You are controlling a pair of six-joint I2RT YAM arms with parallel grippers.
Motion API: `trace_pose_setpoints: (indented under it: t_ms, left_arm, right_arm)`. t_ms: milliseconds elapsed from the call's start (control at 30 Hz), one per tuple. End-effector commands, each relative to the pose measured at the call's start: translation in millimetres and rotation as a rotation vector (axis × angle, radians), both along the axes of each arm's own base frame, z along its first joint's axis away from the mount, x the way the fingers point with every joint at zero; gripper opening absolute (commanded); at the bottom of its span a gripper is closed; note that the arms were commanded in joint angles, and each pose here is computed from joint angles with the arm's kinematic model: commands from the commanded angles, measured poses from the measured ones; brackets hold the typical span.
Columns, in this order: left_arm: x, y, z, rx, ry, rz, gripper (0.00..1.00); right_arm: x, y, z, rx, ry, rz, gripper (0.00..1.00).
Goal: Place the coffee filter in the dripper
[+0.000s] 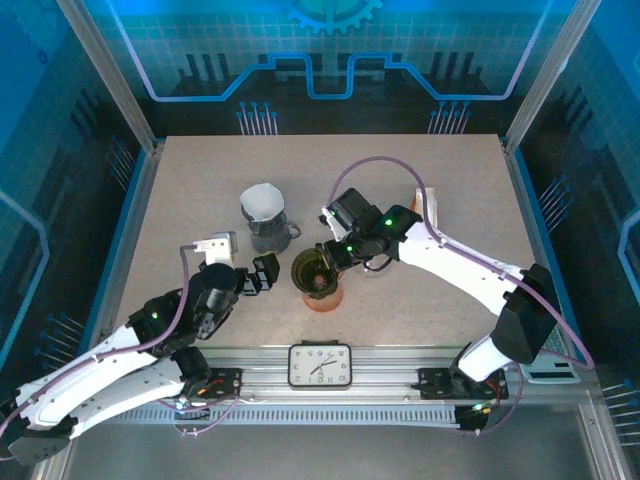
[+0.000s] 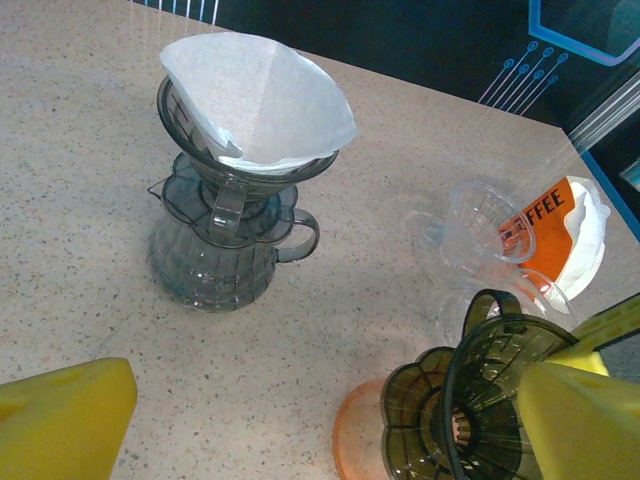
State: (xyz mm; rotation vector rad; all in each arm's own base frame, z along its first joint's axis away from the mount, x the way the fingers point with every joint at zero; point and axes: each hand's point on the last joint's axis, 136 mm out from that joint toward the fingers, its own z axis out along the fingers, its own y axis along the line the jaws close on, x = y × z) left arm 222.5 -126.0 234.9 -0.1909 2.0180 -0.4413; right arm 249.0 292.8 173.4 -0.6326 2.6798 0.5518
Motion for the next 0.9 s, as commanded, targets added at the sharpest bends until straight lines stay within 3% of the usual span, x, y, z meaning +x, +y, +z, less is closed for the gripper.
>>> trace_pose_setpoints:
  t_ms: [0,200,333,500,667,867]
  left_arm:
    - [-0.8,0.3,-3.7,-0.022,0.006,0.001,0.99]
    - [-1.3,0.4,-5.9,-0.028,0.010,0.001,0.99]
    - [-1.6,-1.3,-6.4,-0.031,0.012,-0.007,0.99]
    - [-1.9,-4.1,-7.4,-0.037,0.017,-0.019,0.99]
    - [-0.9,-8.4,-8.2,-0.047,0.018,-0.031,0.99]
    - [3.0,-24.5,-18.2,-0.031,0.057,-0.074,0.99]
  right_arm:
    - [2.7,-1.5,7.0,0.018,0.018,0.003,0.00]
    - [3.7,-4.2,-2.1,0.023,0.044,-0.013,0.02]
    - [3.1,-7.3,-5.9,0.014,0.050,-0.028,0.19]
    - [1.9,-8.1,-4.8,0.037,0.041,-0.041,0.52]
    - [7.3,-17.8,10.0,0.067,-0.036,-0.082,0.65]
    - [26.1,-62.6,33.7,0.074,-0.189,-0.218,0.69]
